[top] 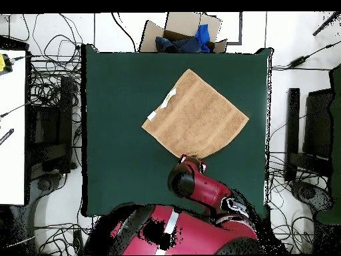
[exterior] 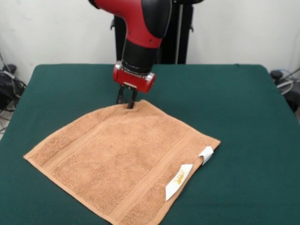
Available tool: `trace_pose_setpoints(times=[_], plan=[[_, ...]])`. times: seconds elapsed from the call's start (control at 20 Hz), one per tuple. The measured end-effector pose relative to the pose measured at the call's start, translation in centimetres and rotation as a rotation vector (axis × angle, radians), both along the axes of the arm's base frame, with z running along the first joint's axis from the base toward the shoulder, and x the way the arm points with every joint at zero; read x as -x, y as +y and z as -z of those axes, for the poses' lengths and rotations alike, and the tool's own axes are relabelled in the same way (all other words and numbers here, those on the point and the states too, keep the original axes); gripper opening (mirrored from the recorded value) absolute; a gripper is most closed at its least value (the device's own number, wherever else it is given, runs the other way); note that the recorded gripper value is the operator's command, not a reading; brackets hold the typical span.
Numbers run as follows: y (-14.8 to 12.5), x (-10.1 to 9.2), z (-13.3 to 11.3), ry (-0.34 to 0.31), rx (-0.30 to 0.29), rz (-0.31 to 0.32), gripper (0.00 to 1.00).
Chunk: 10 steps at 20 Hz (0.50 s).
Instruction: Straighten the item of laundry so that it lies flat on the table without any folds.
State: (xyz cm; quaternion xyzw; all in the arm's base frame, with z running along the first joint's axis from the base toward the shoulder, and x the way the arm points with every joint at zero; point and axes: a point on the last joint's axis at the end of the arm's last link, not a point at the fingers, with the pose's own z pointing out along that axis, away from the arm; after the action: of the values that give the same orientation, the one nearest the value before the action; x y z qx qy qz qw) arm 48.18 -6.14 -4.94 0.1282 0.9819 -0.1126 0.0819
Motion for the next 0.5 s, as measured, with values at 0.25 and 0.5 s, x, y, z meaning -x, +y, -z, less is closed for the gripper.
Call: trace_pose_setpoints(times=[0.25,0.5], plan=[[-0.4,-0.5,0.0,-0.009,0.001,-0.008,0.00],[-1.1,-1.2,0.0,-0.024,0.005,-0.007,0.00]])
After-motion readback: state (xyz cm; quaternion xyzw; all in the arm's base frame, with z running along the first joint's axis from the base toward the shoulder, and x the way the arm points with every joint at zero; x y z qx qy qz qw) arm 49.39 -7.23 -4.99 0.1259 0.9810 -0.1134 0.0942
